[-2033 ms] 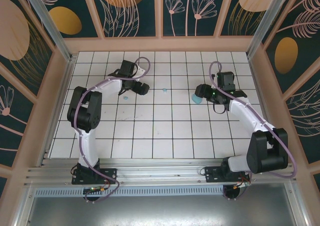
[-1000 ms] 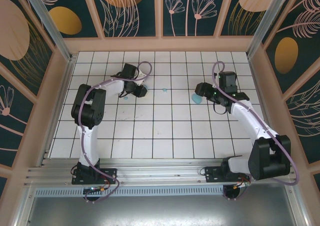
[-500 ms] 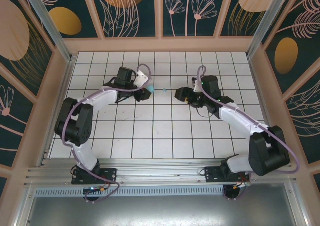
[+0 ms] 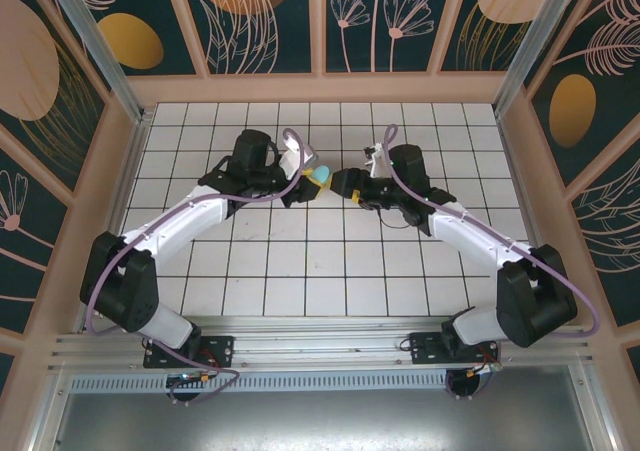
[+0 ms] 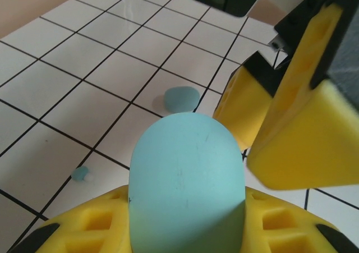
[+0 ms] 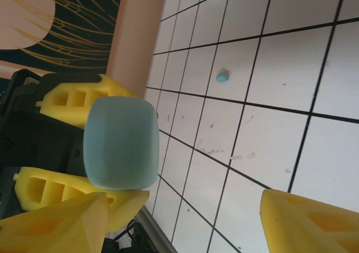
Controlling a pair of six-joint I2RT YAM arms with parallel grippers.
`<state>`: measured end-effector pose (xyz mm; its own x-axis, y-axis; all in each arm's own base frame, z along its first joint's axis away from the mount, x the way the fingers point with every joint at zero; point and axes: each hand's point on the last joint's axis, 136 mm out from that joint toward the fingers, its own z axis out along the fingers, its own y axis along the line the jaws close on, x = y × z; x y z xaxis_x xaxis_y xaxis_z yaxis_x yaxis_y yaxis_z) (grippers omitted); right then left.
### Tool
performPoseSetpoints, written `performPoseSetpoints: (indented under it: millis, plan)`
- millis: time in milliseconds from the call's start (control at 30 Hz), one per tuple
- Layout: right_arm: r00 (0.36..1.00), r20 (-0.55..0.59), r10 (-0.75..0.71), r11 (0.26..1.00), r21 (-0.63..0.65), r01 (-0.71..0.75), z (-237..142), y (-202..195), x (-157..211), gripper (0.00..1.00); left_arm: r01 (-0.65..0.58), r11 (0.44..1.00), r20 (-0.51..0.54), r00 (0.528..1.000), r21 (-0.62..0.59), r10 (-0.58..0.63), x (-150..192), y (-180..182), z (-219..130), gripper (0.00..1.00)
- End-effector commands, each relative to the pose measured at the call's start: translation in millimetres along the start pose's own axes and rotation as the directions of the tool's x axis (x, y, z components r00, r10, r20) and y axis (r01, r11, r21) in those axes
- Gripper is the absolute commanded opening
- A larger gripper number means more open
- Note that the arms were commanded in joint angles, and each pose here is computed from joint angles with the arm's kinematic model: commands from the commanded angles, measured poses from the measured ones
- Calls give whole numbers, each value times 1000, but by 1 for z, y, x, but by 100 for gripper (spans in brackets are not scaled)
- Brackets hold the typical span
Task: Insert the wireless bluetooth earbuds into the charging case
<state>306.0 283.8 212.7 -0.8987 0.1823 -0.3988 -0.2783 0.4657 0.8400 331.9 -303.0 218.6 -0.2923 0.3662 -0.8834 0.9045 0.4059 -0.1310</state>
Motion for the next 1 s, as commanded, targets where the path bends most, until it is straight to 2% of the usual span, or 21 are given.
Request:
performPoseSetpoints:
  millis: [0,233,400,567,833,900,967]
  plan:
    - [999,14,-43,995,-91,45,1,33,-8,72,13,998,14,1000,59,-14,-5,-17,-11,21]
    - [999,1,-43,994,-101,43,3,46,-9,72,20,998,3,1000,52,-20,1,-20,-14,21]
    - [997,63,-35,998,-53,38,-11,39,-9,72,21,999,-55,998,-48,-23,16,-3,-14,20]
    - [998,66,-11,996,-85,17,-11,39,-6,72,3,1000,-15,1000,26,-2,7,-18,-17,21]
    - [998,-44,-35,990,-136,29,15,45,5,74,-8,996,21,1000,84,7,-1,-31,-23,21]
    - [998,-60,-26,991,-135,18,18,43,8,73,-11,996,25,1000,91,9,-2,-34,-25,21]
    - [998,-63,-21,989,-145,11,19,45,9,66,-14,996,29,1000,92,11,-2,-36,-27,22]
